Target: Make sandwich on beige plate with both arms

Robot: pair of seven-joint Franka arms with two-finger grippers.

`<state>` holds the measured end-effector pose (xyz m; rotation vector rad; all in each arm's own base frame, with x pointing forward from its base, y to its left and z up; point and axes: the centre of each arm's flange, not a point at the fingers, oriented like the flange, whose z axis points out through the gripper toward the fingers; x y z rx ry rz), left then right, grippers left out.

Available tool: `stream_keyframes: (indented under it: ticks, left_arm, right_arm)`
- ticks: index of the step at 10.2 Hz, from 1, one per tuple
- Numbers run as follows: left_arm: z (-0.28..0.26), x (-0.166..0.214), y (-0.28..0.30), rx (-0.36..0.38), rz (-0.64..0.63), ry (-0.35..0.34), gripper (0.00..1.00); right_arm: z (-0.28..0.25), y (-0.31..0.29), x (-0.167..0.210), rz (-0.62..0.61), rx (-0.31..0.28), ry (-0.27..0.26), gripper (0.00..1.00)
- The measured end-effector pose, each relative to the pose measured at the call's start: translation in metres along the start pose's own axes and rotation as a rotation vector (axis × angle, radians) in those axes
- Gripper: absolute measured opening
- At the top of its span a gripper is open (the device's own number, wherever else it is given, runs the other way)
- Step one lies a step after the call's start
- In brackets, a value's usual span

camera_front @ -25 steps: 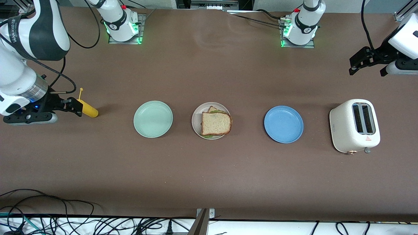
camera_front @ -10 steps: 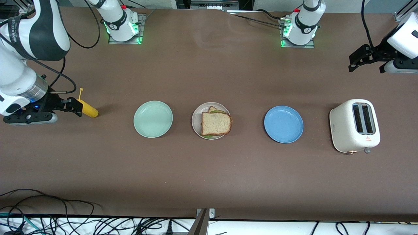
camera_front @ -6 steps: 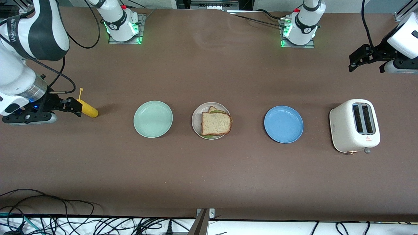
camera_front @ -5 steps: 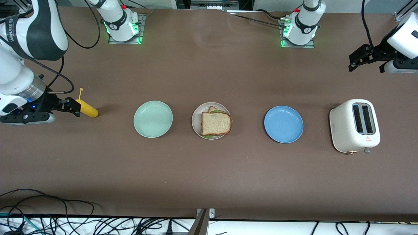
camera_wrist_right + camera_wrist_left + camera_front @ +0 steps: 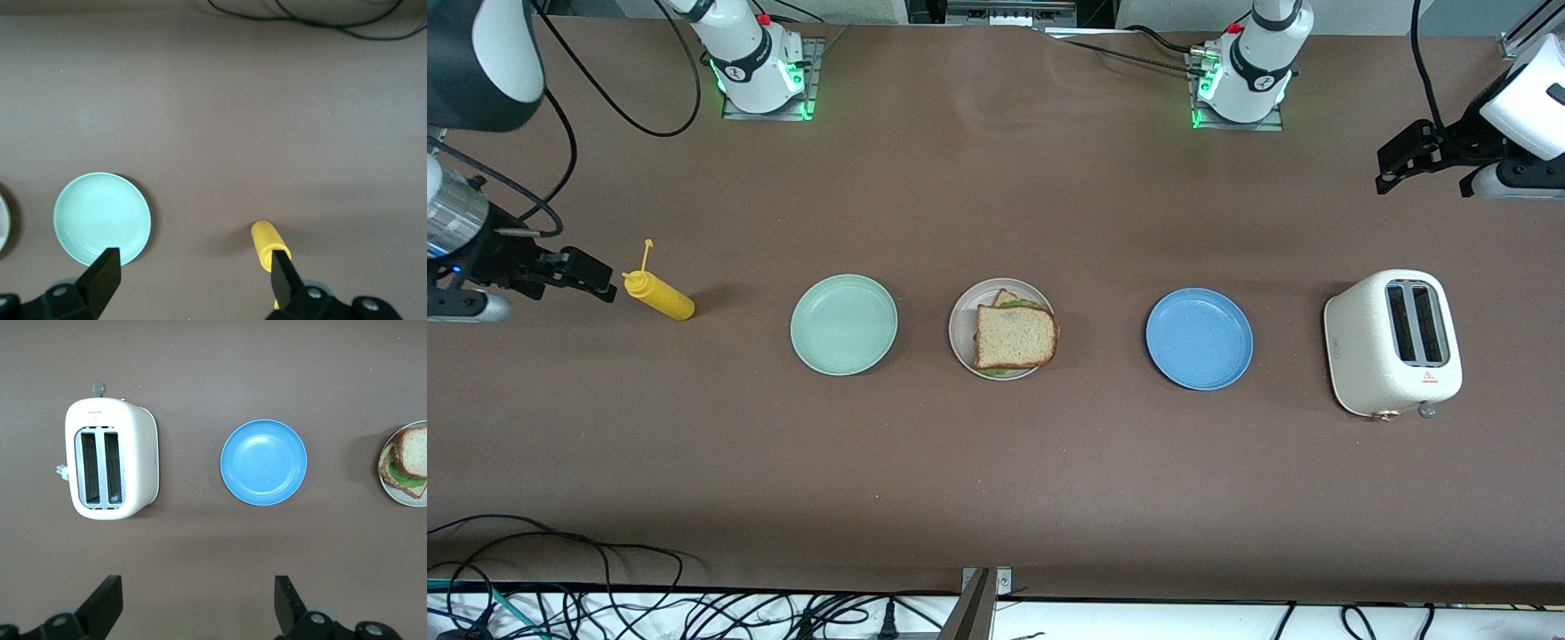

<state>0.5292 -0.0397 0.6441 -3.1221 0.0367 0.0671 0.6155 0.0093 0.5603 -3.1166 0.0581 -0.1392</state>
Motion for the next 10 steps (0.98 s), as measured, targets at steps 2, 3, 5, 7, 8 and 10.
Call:
stream_keyframes:
  ticks: [2, 3, 5, 7, 8, 10]
  left_arm:
    - [0.0000, 0.0000, 0.0000, 0.000, 0.000, 0.000, 1.00]
    - [0.0000, 0.0000, -0.0001, 0.000, 0.000, 0.000, 1.00]
    - [0.0000, 0.0000, -0.0001, 0.000, 0.000, 0.000, 1.00]
    - [0.0000, 0.0000, -0.0001, 0.000, 0.000, 0.000, 1.00]
    - [0.0000, 0.0000, -0.0001, 0.000, 0.000, 0.000, 1.00]
    - [0.0000, 0.0000, -0.0001, 0.000, 0.000, 0.000, 1.00]
  right_arm:
    - [-0.0071, 0.0008, -0.0012, 0.004, 0.002, -0.002, 1.00]
    - [-0.0065, 0.0008, -0.0016, 0.004, 0.002, -0.007, 1.00]
    - [-0.0063, 0.0007, -0.0019, 0.005, 0.003, -0.009, 1.00]
    - [-0.0063, 0.0009, -0.0020, 0.005, 0.003, -0.010, 1.00]
    - [-0.0063, 0.0010, -0.0020, 0.006, 0.003, -0.010, 1.00]
    - [-0.0062, 0.0013, -0.0020, 0.008, 0.003, -0.011, 1.00]
